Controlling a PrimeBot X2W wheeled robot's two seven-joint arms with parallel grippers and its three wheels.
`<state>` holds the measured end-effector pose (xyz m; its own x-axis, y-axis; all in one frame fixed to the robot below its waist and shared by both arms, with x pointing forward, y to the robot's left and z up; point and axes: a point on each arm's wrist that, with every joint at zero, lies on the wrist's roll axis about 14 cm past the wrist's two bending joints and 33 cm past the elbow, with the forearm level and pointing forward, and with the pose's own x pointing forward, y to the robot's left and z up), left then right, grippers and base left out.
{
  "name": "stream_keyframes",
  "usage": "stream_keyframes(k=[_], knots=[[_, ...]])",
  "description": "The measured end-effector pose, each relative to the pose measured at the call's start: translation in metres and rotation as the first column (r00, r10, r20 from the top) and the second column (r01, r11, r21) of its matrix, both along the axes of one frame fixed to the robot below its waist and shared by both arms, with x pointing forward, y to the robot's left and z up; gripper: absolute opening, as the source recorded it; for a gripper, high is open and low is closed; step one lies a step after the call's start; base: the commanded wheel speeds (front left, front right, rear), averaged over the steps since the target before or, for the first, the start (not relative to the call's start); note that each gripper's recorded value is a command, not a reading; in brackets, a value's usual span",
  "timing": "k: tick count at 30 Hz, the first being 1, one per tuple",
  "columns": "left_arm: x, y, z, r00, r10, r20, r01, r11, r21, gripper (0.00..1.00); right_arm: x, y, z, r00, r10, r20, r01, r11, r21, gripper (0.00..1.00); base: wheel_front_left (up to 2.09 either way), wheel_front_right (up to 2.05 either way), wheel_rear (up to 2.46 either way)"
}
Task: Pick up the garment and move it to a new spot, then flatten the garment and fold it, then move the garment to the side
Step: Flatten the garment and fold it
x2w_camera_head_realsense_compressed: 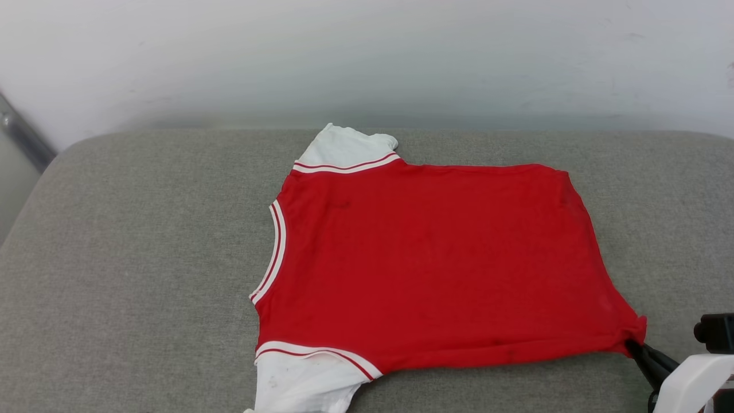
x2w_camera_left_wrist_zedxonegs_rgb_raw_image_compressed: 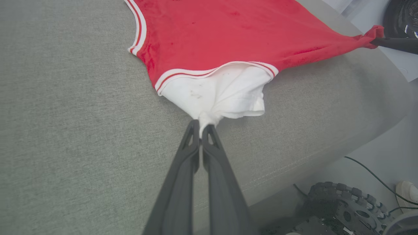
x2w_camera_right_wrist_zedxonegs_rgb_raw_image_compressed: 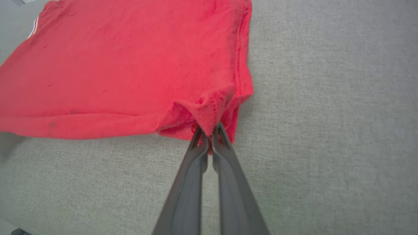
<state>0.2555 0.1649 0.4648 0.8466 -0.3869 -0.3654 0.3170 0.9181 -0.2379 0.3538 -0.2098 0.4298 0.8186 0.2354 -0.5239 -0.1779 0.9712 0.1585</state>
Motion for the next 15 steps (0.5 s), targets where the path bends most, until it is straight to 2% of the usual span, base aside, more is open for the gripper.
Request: stream_keyframes(k=[8,15], knots=[[0.017,-0.011,0.021,0.995,0.001,0.102,0.006,0.998,-0.067,0.00,-0.002,-0.001,0.010,1.000,-0.017,0.007,0.017,1.000,0.008,0.00,0.00,0.00,0.00],[0.069,-0.005,0.053,0.961,0.036,0.276,-0.016,0.997,-0.075,0.00,0.024,-0.002,0.020,1.000,-0.018,0.021,0.018,1.000,0.001,0.00,0.00,0.00,0.00]])
